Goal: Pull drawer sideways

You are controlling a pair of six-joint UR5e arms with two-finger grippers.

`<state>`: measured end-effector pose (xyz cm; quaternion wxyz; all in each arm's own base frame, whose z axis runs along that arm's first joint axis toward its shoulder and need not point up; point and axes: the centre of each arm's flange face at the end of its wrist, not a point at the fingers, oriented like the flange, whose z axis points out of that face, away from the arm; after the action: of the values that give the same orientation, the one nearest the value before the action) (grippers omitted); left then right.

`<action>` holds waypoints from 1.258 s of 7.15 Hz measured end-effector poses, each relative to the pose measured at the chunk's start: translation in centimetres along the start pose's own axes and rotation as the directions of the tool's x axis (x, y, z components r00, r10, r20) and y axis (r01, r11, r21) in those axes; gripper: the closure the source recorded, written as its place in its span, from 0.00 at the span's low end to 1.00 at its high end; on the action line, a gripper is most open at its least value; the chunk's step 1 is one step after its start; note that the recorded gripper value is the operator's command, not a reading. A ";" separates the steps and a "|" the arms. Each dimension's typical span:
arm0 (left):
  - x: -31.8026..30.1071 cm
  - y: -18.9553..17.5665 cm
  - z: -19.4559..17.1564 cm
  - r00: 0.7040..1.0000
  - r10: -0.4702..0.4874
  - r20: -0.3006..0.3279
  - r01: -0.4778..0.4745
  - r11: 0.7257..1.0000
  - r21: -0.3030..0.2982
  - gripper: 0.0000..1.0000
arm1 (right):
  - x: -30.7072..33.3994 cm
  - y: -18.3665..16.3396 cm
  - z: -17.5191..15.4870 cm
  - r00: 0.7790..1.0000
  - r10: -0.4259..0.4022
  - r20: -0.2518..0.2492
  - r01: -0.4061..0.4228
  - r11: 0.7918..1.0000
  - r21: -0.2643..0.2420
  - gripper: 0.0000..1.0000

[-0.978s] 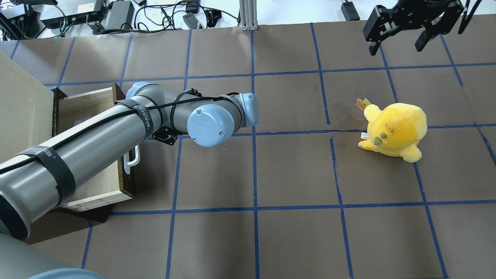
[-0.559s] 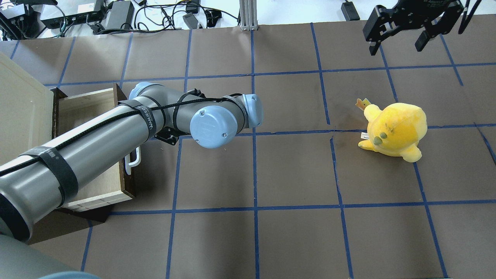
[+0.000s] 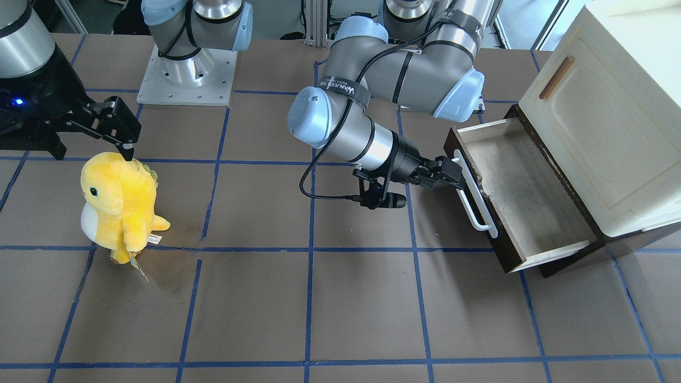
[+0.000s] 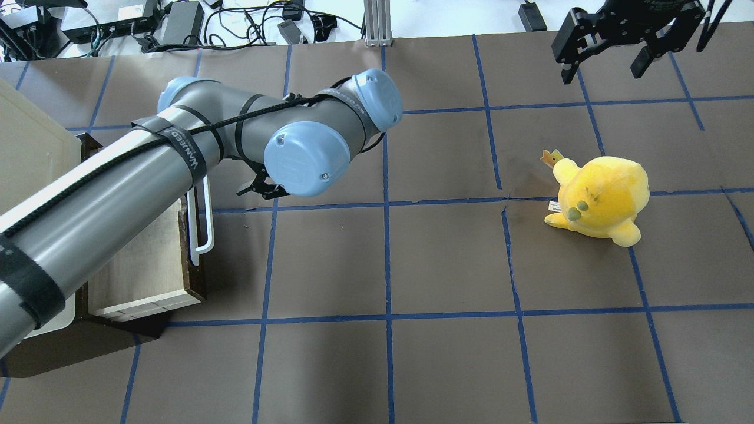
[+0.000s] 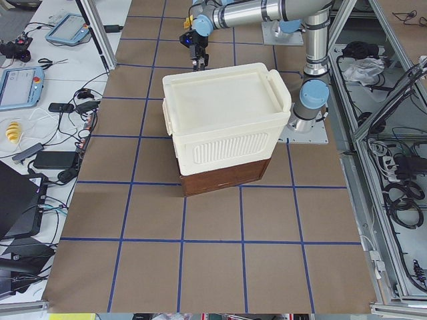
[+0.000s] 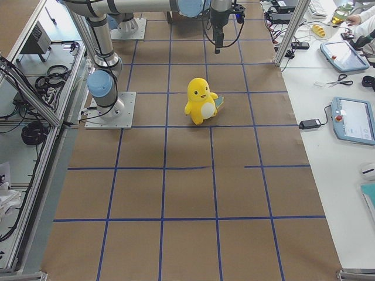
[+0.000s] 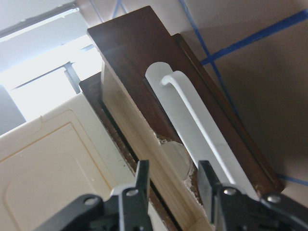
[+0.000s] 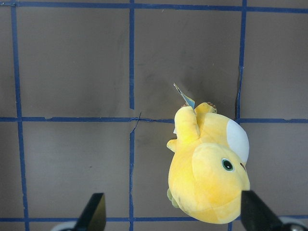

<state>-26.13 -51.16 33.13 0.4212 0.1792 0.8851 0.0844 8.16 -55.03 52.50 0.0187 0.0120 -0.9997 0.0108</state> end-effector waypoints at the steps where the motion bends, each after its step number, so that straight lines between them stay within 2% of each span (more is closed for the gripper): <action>1: -2.9 1.0 -1.6 0.992 -0.052 -0.114 0.056 0.998 0.027 0.00 | 0.0 0.0 0.0 1.000 0.000 0.000 0.000 1.000 0.000 0.00; 2: -5.7 2.6 -3.6 0.970 -0.099 -0.224 0.115 0.992 0.059 0.00 | 0.0 0.0 0.0 1.000 0.000 0.000 0.000 1.000 0.000 0.00; 4: -9.5 6.6 -7.0 0.891 -0.153 -0.427 0.217 0.970 0.106 0.00 | 0.0 0.0 0.0 1.000 0.000 0.000 0.000 1.000 0.000 0.00; 5: -11.0 8.3 -7.5 0.839 -0.171 -0.516 0.258 0.961 0.101 0.00 | 0.0 0.0 0.0 1.000 0.000 0.000 0.000 1.000 0.000 0.00; 6: -12.8 9.7 -7.5 0.769 -0.193 -0.609 0.303 0.949 0.082 0.00 | 0.0 0.0 0.0 1.000 0.000 0.000 0.000 1.000 0.000 0.00; 7: -14.6 10.6 -6.9 0.706 -0.220 -0.673 0.345 0.937 0.056 0.00 | 0.0 0.0 0.0 1.000 0.000 0.000 0.000 1.000 0.000 0.00; 9: -17.5 11.4 -5.2 0.601 -0.261 -0.755 0.403 0.915 0.004 0.00 | 0.0 0.0 0.0 1.000 0.000 0.000 0.000 1.000 0.000 0.00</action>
<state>-17.21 -47.50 52.40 0.0159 -0.0030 0.9998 -0.0077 8.16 -55.04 52.49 0.0185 0.0119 -0.9997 0.0108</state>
